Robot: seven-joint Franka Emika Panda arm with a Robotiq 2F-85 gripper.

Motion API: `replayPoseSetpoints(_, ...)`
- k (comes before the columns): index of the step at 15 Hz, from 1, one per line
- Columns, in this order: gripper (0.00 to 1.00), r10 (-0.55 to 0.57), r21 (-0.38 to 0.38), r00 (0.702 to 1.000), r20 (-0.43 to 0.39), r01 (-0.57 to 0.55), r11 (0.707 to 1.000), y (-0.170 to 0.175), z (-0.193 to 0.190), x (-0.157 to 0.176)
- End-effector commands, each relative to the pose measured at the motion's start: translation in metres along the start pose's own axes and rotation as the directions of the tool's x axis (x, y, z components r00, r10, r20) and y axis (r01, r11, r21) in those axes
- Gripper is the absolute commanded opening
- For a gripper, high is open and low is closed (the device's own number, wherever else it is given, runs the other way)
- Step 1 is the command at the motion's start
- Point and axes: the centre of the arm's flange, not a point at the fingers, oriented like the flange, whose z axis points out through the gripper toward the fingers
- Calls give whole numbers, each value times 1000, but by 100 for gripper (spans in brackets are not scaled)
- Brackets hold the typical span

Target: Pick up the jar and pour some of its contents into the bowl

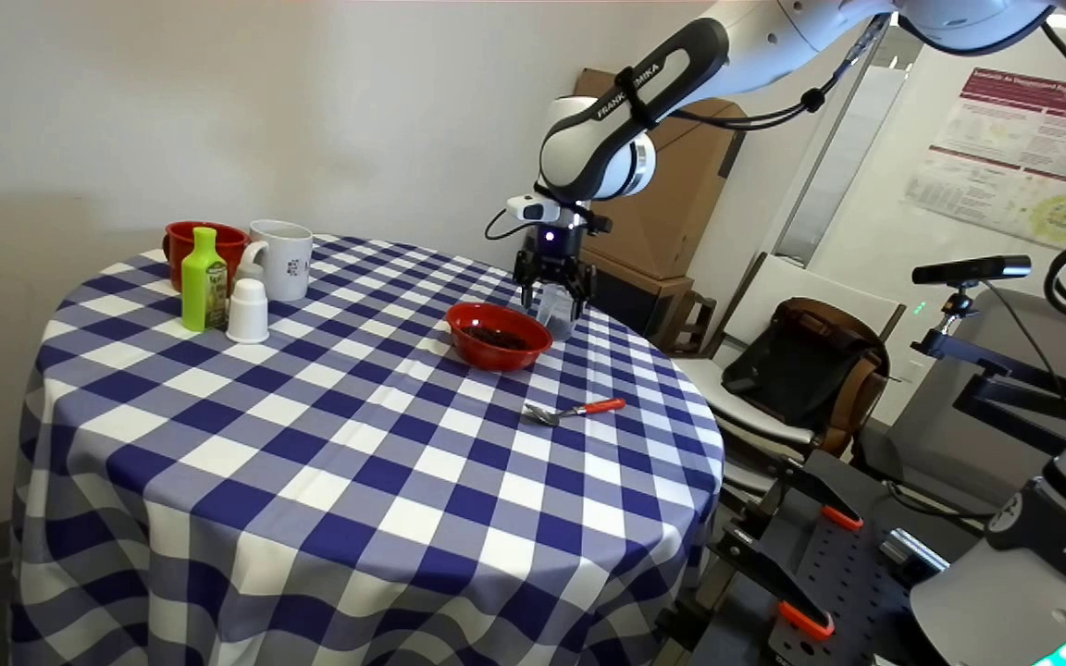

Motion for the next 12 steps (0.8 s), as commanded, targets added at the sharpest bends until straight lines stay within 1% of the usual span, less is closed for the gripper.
replayPoseSetpoints(1,100,-3,-21,1000,-1,3,1000,4,-5,0)
replayPoseSetpoints(8,100,-34,-37,999,-22,33,999,5,-12,12)
replayPoseSetpoints(9,93,-35,-38,999,-23,34,999,6,-13,14)
replayPoseSetpoints(10,74,-35,-39,999,-24,34,999,6,-14,14)
replayPoseSetpoints(12,60,-38,-43,999,-25,37,998,6,-14,16)
